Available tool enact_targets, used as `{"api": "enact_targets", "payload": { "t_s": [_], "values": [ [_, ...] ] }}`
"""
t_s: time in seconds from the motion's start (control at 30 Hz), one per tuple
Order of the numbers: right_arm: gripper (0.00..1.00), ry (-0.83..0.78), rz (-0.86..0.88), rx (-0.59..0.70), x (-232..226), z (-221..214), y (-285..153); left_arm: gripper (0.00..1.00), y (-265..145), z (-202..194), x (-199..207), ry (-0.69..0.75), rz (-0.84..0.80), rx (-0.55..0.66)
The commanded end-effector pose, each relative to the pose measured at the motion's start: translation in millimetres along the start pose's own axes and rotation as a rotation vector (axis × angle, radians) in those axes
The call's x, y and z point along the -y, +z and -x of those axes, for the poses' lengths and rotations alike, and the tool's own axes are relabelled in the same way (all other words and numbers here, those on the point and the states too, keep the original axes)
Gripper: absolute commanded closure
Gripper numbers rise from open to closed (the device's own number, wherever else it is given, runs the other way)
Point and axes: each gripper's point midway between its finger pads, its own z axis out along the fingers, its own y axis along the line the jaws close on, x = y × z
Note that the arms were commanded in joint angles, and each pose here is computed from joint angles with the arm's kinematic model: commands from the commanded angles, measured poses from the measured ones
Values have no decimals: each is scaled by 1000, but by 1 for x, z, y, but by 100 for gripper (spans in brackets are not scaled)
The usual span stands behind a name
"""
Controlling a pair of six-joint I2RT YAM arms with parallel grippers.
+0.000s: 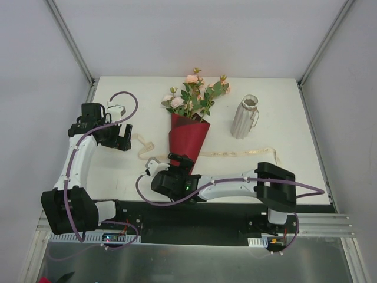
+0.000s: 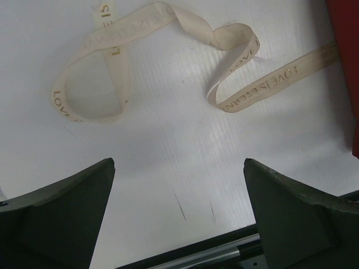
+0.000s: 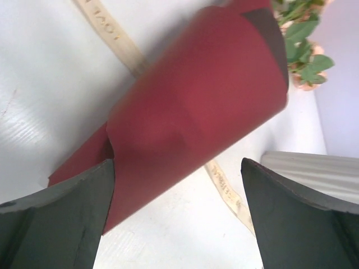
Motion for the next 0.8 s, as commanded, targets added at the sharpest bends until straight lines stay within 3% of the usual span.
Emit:
{"api": "enact_targets", "payload": {
  "t_s": [0.0, 0.43, 0.53, 0.7, 0.77],
  "values": [
    [4, 113, -175, 114, 56, 24, -42, 1, -14, 10, 1, 31, 11, 42],
    [4, 317, -372, 40, 109, -62, -101, 1, -20, 23, 9, 33, -37, 69],
    [4, 319, -332, 61, 103, -44, -103, 1, -19, 25, 13, 31, -52, 69],
    [4, 336, -164, 182, 80, 25, -97, 1, -15, 26, 28, 69, -65, 48],
    [4, 324, -159, 166, 71, 36, -80, 1, -15, 28, 29, 76, -60, 50]
  ]
}}
